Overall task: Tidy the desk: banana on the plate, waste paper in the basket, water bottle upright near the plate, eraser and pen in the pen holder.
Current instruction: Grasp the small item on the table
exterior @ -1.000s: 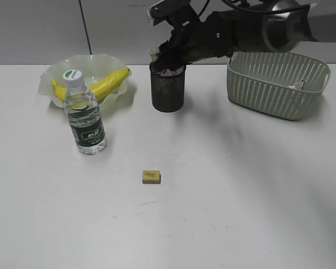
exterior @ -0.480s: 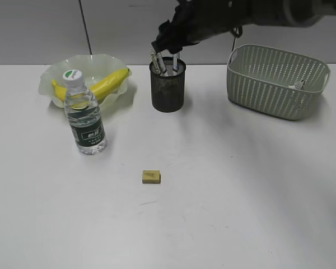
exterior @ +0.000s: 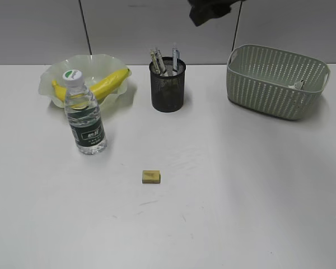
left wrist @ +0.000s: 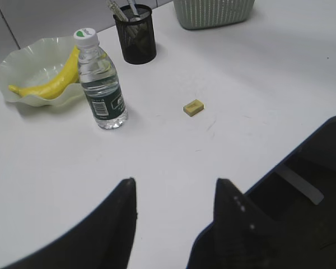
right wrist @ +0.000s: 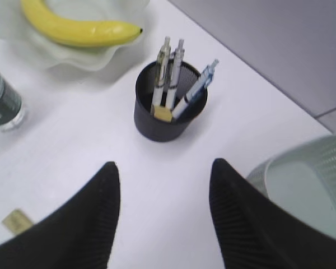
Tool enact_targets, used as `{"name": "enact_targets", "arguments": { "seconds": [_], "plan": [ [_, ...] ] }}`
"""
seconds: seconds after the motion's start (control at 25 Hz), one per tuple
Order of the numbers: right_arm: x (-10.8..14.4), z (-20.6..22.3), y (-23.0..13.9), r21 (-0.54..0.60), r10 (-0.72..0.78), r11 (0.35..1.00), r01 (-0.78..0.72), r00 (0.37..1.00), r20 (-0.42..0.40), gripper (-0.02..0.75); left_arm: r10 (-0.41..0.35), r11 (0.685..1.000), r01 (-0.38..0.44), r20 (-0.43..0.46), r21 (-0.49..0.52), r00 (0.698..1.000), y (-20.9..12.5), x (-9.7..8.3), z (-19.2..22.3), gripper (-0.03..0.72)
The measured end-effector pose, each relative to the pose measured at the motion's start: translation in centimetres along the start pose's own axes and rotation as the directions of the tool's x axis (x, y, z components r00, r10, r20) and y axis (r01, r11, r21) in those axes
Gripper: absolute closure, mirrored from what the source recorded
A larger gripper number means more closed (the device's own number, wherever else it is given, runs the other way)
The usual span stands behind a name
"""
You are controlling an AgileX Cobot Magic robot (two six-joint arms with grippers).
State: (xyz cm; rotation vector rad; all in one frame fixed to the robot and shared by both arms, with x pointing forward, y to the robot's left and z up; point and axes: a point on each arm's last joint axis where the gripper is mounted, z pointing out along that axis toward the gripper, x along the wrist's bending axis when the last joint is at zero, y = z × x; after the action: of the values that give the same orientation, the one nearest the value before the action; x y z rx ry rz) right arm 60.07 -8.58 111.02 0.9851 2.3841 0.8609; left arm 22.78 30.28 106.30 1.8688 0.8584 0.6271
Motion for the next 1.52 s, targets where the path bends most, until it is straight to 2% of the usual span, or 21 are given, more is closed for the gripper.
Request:
{"name": "enact_targets", "arguments": {
  "seconds": [0.2,0.36,0.64,0.84,1.16,1.4,1.52],
  "plan": [
    [0.5,-7.7,-0.4,0.033,-0.004,0.999,0.004,1.0,-0.012,0.322,0.0,1.0,0.0,0.0,0.0,1.0,0.0,0.0,0.0,0.347],
    [1.2,-13.2,-2.2,0.038,0.018,0.999,-0.018,1.0,-0.012,0.321,0.0,1.0,0.0,0.0,0.0,1.0,0.0,0.0,0.0,0.347],
    [3.4,-19.6,-9.8,0.033,0.023,0.999,-0.023,1.0,-0.009,0.321,0.0,1.0,0.0,-0.001,0.0,1.0,0.0,0.0,0.0,0.347],
    [5.2,-22.4,-16.6,0.021,0.027,0.999,-0.027,1.0,-0.006,0.321,0.0,1.0,0.0,-0.001,0.0,1.0,0.0,0.0,0.0,0.347],
    [7.7,-24.9,-25.9,-0.092,0.091,0.992,-0.089,0.996,0.013,0.321,0.001,1.0,-0.001,-0.002,0.0,1.0,0.0,0.0,0.0,0.347],
    [9.0,-24.2,-31.1,-0.166,0.098,0.982,-0.093,0.995,0.023,0.321,0.001,1.0,-0.001,-0.003,0.0,1.0,0.0,0.0,0.0,0.347],
    [9.2,-24.5,-32.2,-0.236,0.099,0.968,-0.088,0.994,0.036,0.321,0.003,1.0,-0.003,-0.006,-0.001,1.0,0.0,0.1,0.0,0.347]
  ]
}}
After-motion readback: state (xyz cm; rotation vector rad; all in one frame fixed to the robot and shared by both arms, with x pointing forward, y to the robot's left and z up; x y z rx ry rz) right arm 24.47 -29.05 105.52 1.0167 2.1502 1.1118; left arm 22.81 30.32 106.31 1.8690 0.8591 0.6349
